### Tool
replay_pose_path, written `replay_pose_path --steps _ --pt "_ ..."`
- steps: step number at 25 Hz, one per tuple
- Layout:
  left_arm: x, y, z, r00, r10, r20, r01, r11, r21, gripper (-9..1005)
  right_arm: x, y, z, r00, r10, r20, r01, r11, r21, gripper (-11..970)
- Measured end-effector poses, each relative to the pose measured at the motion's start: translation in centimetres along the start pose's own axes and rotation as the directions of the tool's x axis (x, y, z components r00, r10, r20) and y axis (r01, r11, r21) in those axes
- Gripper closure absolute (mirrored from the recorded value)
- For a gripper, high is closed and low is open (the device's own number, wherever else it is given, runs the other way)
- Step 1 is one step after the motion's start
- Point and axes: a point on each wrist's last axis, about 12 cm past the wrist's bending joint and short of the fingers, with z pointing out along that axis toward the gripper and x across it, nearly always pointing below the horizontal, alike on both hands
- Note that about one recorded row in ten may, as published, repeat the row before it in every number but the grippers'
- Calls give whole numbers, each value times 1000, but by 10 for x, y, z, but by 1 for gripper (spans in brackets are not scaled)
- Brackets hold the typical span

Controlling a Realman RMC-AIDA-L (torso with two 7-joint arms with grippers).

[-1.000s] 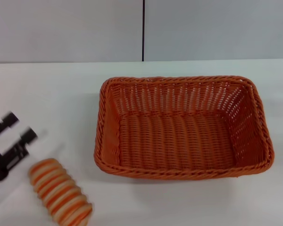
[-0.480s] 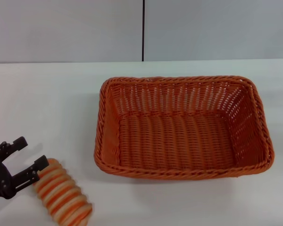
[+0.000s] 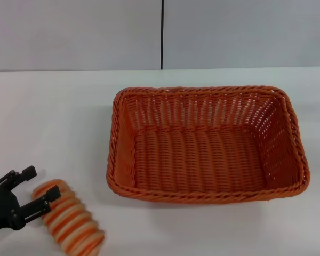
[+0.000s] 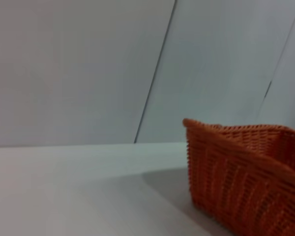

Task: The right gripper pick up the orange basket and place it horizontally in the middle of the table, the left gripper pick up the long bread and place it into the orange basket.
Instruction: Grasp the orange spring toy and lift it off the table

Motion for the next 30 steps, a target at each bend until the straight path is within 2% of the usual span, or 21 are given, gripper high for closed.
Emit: replay_pose_path --steps 8,30 --pt "5 1 1 1000 -12 -27 11 1000 -23 137 1 0 0 1000 -8 -1 8 1000 2 452" --pt "9 -1 11 997 -18 -76 20 1000 19 156 5 0 3 1000 -15 -13 15 1000 17 452"
